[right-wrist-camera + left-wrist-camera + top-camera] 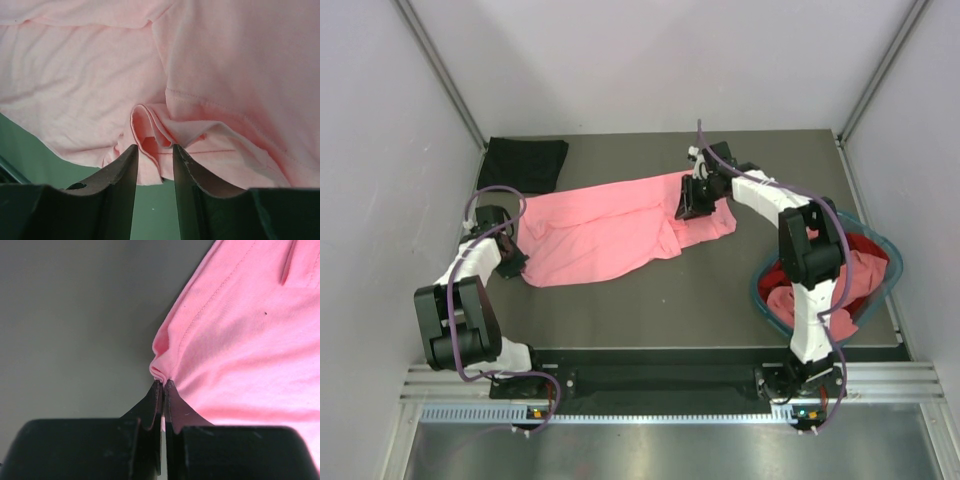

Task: Fold and stack the t-shirts
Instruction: Fold the tshirt

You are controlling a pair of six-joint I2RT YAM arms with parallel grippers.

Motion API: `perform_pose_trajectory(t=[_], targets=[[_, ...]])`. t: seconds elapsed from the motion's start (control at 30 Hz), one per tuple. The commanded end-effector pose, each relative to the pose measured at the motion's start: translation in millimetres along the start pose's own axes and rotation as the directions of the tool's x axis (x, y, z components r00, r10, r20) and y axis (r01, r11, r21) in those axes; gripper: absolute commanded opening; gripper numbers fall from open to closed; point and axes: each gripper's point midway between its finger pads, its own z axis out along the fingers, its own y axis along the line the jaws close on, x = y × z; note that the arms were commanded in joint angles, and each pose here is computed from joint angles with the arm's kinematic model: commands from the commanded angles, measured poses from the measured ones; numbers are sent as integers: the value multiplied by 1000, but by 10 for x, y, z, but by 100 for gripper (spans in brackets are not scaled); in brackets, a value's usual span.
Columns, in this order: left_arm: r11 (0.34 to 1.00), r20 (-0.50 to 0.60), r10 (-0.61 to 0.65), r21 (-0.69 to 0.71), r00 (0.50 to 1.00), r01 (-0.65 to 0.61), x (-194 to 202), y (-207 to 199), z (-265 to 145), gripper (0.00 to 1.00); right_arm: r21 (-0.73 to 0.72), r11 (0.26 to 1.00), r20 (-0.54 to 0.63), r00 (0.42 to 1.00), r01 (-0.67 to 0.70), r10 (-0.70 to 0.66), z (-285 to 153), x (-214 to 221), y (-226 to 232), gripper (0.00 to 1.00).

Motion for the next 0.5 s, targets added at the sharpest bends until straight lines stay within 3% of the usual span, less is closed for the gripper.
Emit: perform_pose_trajectory(t=[0.0, 0.47], targets=[[1000, 21, -4, 11, 1000, 4, -57, -20, 9, 0, 5, 999, 40, 998, 48, -48, -30, -165, 67, 35], [1000, 20, -7, 10, 1000, 7, -48, -17, 10, 0, 10, 999, 1, 999, 48, -48, 99, -102, -8, 33]])
